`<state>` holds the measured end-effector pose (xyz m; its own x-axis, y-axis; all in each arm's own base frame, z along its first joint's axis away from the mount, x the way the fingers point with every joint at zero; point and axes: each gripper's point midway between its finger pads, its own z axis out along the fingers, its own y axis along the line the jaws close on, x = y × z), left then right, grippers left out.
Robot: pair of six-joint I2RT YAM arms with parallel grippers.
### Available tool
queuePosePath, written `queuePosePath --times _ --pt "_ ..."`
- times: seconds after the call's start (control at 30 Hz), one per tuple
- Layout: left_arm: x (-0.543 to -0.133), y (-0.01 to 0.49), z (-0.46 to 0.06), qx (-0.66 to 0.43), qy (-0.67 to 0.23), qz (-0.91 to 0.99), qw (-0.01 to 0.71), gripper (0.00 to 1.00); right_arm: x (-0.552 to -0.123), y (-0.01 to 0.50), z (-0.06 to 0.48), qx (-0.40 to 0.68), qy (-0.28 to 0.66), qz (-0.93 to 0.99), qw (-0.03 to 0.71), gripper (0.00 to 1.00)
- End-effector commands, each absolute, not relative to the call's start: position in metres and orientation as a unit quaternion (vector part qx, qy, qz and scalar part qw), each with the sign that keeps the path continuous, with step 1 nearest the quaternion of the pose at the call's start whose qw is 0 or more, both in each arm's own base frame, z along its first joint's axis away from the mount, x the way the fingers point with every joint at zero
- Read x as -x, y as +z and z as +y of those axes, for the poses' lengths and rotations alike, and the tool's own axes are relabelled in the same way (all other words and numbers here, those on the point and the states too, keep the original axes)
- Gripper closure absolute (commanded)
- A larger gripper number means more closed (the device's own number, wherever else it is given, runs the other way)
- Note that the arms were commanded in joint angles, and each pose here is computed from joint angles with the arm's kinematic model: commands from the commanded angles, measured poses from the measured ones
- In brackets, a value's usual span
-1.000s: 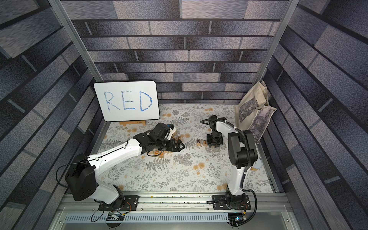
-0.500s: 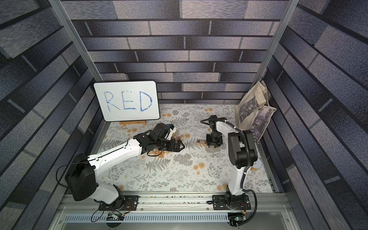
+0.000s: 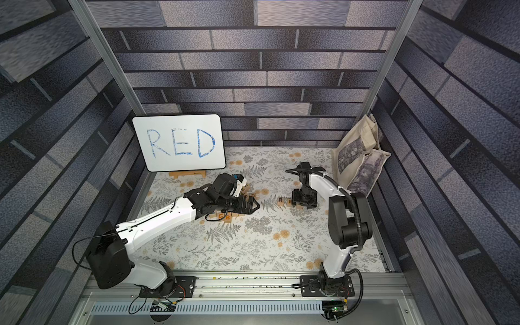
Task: Assemble the uppercase word "red" with letter blocks
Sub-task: Place the letter block at the center of the board, then reset both arms
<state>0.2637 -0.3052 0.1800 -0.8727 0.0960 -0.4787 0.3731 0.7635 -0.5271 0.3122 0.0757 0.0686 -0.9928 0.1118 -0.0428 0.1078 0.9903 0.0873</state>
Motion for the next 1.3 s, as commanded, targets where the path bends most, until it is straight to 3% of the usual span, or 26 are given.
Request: queuePosePath --times 0.0,0.07,0.33,0.57,0.83,1.13,1.27 --pt "-0.263 0.19 -0.28 -0.128 -0.294 0.916 0.243 0.0 -0.289 0.078 0.074 -0.069 0.052 0.996 0.011 0.14" --pt "-0.265 0.193 -0.266 -0.123 -0.279 0.918 0.254 0.0 -0.282 0.085 0.074 -0.068 0.057 0.996 0.017 0.0" --pt "-0.277 0.201 -0.192 -0.063 -0.224 0.923 0.307 0.0 -0.267 0.111 0.077 -0.065 0.086 0.993 0.053 0.0" --pt "-0.29 0.198 -0.09 0.075 -0.171 0.909 0.373 0.0 -0.276 0.139 0.09 -0.055 0.141 0.979 0.136 0.0" --pt "-0.293 0.187 0.002 0.172 -0.094 0.879 0.435 0.0 -0.301 0.143 0.07 -0.052 0.1 0.956 0.269 0.0" --pt "-0.306 0.176 0.05 0.191 -0.034 0.846 0.496 0.0 -0.325 0.148 0.02 -0.018 -0.053 0.91 0.41 0.0" --pt "-0.315 0.17 0.059 0.208 -0.038 0.829 0.518 0.0 -0.337 0.137 0.015 -0.025 -0.057 0.887 0.458 0.0"
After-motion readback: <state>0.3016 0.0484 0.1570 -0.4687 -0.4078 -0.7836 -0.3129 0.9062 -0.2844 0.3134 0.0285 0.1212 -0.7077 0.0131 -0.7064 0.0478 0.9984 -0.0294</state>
